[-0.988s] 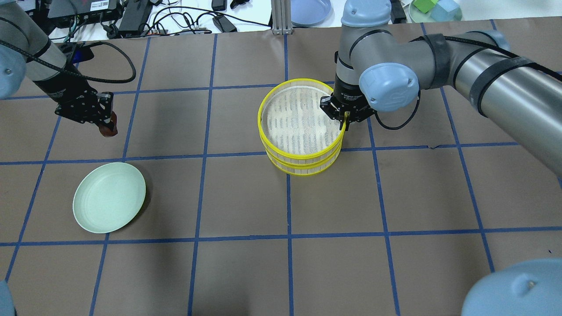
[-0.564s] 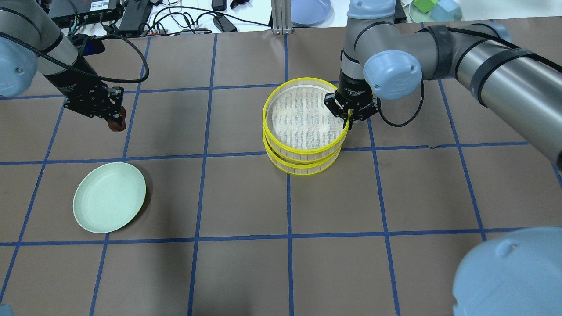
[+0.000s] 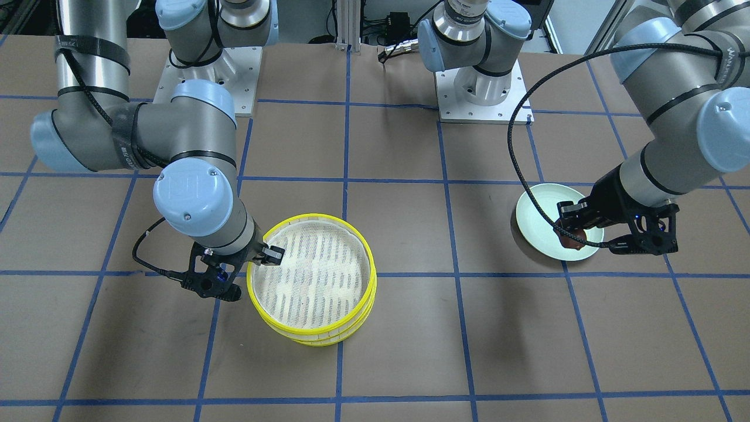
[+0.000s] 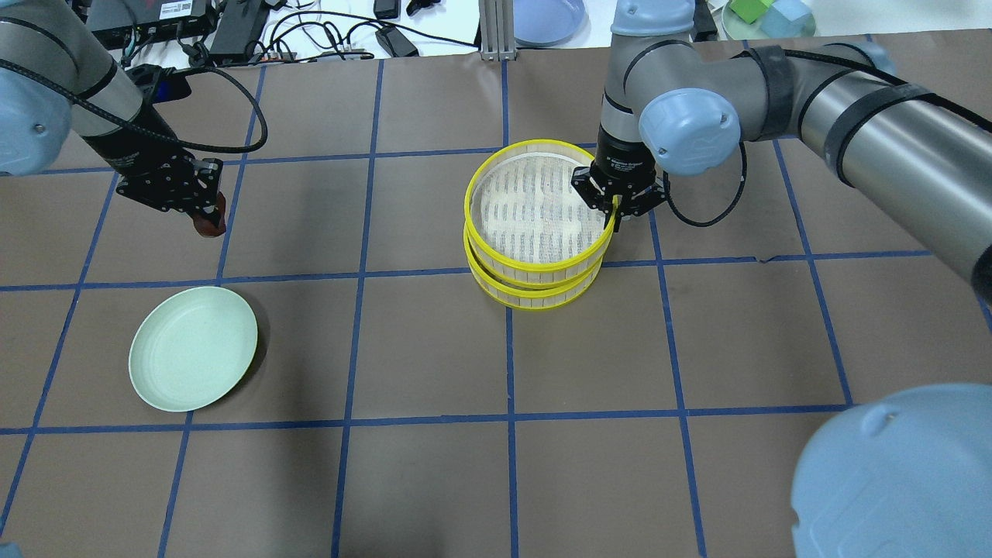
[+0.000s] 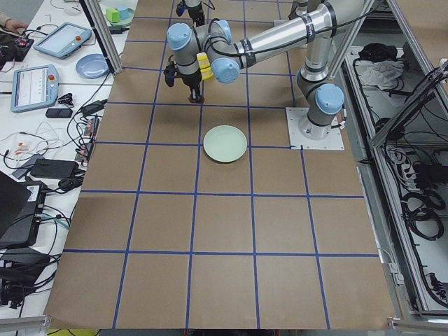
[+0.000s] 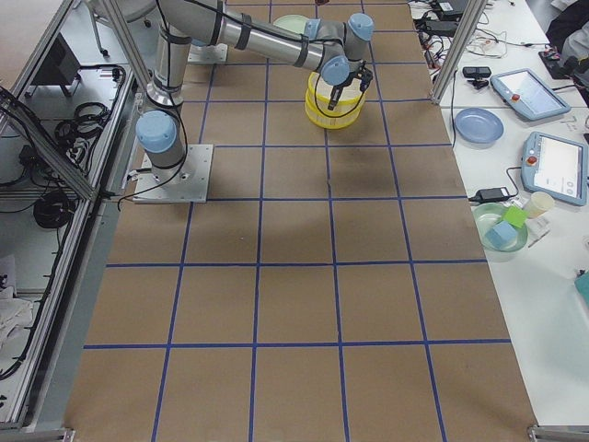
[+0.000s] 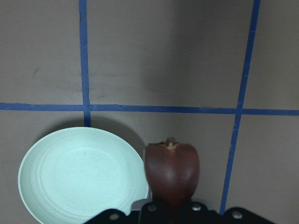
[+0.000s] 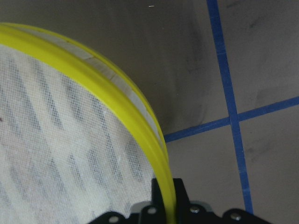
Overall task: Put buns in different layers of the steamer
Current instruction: 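Hold the brown bun raised in the left gripper while the right gripper releases the rim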
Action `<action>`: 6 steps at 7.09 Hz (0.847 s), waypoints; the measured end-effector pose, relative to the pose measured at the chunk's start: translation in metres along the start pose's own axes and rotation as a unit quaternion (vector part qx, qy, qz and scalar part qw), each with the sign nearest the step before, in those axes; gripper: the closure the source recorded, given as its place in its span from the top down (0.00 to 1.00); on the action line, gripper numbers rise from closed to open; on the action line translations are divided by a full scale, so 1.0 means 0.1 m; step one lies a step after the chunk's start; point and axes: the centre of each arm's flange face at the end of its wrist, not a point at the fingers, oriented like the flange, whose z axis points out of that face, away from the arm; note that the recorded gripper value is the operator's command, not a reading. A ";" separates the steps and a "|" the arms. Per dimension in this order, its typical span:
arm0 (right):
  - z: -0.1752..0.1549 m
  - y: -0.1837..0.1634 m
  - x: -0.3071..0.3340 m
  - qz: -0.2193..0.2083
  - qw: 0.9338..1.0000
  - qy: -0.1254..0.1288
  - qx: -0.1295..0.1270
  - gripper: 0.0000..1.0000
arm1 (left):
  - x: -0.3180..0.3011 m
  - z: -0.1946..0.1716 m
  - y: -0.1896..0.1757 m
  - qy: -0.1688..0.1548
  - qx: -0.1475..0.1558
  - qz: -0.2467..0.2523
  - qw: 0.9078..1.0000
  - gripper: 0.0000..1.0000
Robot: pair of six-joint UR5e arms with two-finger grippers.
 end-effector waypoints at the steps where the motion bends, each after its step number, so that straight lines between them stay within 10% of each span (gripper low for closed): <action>1: 0.00 0.03 -0.02 -0.003 1.000 -0.003 -0.001 0.00 | 0.00 0.02 -0.01 0.001 -0.002 0.001 1.000 0.00; 6: 0.02 0.07 -0.06 -0.018 1.000 -0.006 -0.002 0.00 | -0.01 0.09 -0.05 0.004 -0.004 0.001 1.000 0.00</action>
